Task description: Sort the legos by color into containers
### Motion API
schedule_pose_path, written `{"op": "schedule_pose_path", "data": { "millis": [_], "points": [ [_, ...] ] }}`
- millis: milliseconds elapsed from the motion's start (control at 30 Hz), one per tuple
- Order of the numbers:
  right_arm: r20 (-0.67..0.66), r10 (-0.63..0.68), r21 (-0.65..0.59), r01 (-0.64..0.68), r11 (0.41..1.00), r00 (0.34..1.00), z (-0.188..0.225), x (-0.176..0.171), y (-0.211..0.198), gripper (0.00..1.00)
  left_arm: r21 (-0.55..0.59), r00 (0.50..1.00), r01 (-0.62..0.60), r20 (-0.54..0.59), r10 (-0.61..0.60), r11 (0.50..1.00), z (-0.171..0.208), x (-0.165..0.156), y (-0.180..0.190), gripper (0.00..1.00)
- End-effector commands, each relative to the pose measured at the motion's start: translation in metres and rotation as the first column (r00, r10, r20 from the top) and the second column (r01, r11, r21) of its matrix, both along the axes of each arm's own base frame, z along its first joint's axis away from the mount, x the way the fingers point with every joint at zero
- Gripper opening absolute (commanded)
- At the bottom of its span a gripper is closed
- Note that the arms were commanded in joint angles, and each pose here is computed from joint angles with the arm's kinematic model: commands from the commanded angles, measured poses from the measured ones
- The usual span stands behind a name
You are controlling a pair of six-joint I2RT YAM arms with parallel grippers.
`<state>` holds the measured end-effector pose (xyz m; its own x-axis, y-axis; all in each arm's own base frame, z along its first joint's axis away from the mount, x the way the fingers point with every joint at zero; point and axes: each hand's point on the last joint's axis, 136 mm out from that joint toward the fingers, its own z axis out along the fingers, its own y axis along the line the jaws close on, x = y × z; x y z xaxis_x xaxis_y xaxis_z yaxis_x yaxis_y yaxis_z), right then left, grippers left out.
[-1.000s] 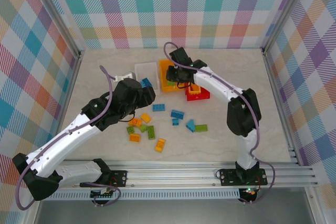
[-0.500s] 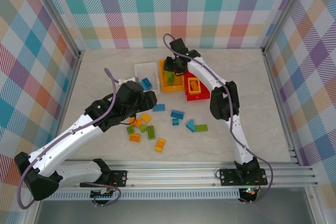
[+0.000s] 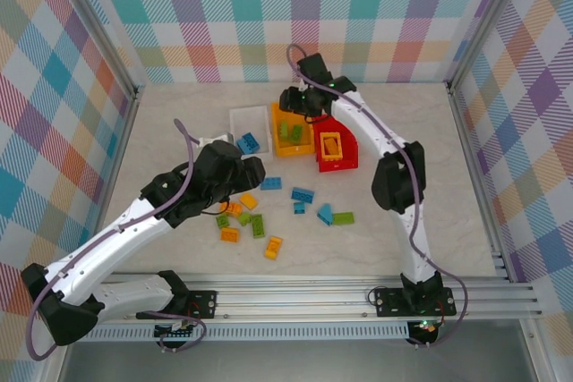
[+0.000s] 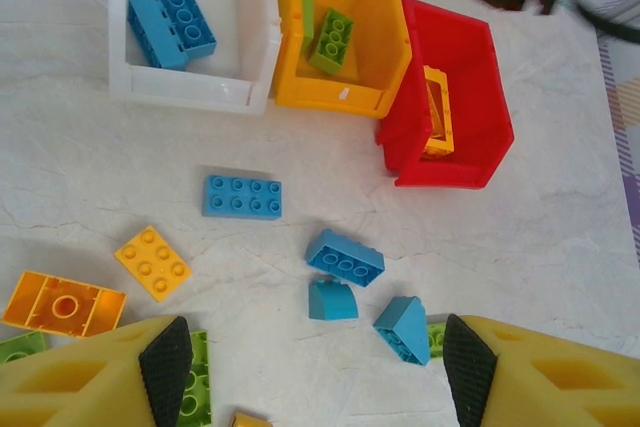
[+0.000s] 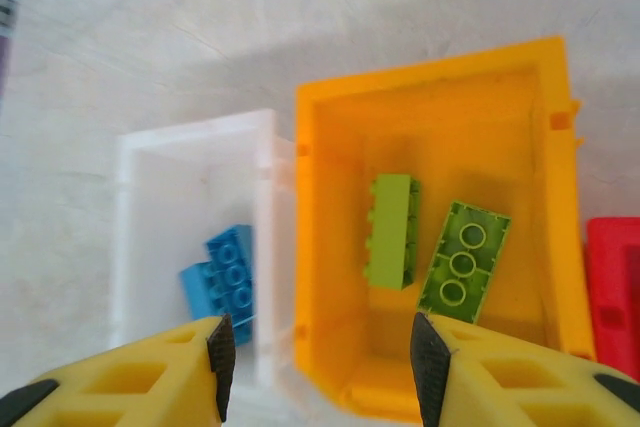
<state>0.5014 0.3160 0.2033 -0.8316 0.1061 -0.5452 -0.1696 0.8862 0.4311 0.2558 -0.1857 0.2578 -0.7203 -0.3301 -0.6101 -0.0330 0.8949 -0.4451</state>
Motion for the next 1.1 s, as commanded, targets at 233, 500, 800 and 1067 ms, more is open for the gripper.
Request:
{"op": "schedule_pose_path", "data": {
  "millis": [233,500,800,1067],
  "points": [
    [0.304,0.102,0.055,-0.125,0.991,0.947,0.115,-0.115,-0.015,0.54,0.086,0.992,-0.099,-0.075,0.106,0.991,-0.005,-0.017,0.042,0.69],
    [0.311,0.281,0.047,-0.31,0.949,0.908,0.083,-0.252,-0.024,0.57,0.115,0.955,-0.161,-0.233,0.184,0.98,-0.042,-0.024,0.06,0.66],
    [0.204,0.387,0.033,-0.402,0.915,0.899,0.039,-0.334,-0.035,0.59,0.09,0.888,-0.277,-0.356,0.29,0.957,-0.08,-0.031,0.08,0.66],
    [0.218,0.382,0.002,-0.391,0.92,0.898,0.039,-0.339,-0.033,0.61,0.034,0.835,-0.367,-0.429,0.346,0.93,-0.103,-0.034,0.079,0.65]
  ]
}}
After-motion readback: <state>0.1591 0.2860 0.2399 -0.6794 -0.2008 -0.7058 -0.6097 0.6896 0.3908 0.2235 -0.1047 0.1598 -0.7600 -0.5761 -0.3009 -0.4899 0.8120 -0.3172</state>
